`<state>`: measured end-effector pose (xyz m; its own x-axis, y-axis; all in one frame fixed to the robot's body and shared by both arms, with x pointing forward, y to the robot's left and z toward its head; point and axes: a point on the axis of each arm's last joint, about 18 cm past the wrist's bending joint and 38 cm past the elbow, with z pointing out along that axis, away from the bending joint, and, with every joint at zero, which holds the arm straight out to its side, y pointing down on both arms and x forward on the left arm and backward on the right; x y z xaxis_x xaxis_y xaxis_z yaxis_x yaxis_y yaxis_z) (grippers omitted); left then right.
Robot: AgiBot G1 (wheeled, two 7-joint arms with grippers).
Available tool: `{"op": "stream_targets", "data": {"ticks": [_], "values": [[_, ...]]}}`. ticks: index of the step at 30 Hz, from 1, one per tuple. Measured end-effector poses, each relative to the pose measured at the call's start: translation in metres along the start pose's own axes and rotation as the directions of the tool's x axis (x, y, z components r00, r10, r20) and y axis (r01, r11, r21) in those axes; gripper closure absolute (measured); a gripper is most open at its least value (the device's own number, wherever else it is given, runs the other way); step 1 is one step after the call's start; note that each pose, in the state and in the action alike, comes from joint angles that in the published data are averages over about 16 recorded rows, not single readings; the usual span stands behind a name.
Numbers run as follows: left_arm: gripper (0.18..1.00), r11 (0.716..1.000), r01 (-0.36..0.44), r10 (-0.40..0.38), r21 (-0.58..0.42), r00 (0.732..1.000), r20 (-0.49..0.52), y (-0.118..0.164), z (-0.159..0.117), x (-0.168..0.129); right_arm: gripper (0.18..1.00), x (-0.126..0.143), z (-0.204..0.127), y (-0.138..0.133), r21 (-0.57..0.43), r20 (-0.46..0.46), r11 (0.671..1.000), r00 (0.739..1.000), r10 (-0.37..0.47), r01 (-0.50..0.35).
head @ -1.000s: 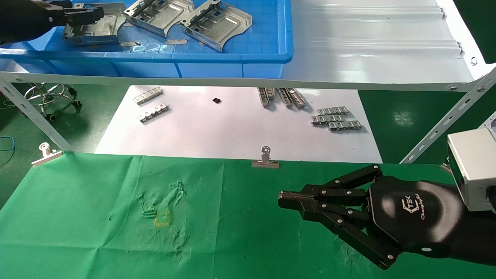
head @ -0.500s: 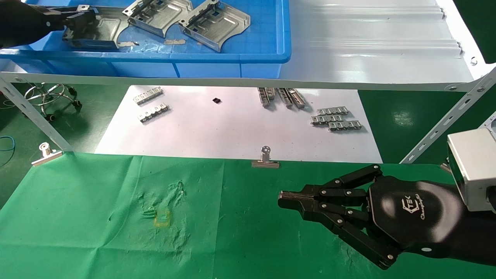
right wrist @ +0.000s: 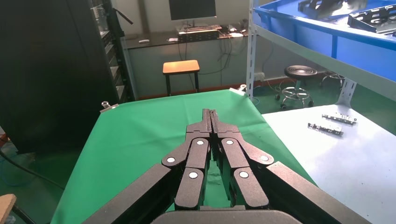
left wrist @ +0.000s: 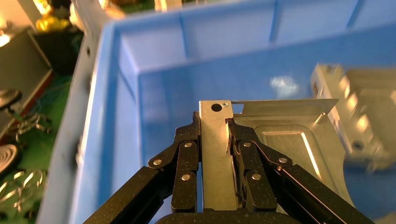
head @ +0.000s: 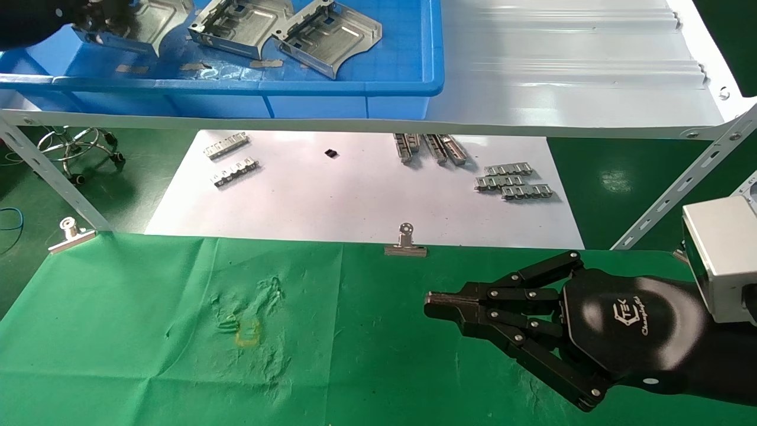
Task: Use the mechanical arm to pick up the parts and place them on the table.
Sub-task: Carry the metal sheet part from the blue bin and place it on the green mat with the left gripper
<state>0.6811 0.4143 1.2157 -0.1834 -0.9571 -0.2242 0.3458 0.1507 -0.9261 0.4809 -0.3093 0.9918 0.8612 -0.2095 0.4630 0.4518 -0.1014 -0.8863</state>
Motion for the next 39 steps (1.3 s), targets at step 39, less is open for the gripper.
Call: {"op": "stream_targets", "data": {"ticks": [39], "values": [[0.911,0.887,-0.307,0.460,0.344,0.539,-0.706,0.037,-0.123,0.126,0.987,0.000,0.000,0.000,0.000,0.000,1.000,1.000,0.000,0.000]]}}
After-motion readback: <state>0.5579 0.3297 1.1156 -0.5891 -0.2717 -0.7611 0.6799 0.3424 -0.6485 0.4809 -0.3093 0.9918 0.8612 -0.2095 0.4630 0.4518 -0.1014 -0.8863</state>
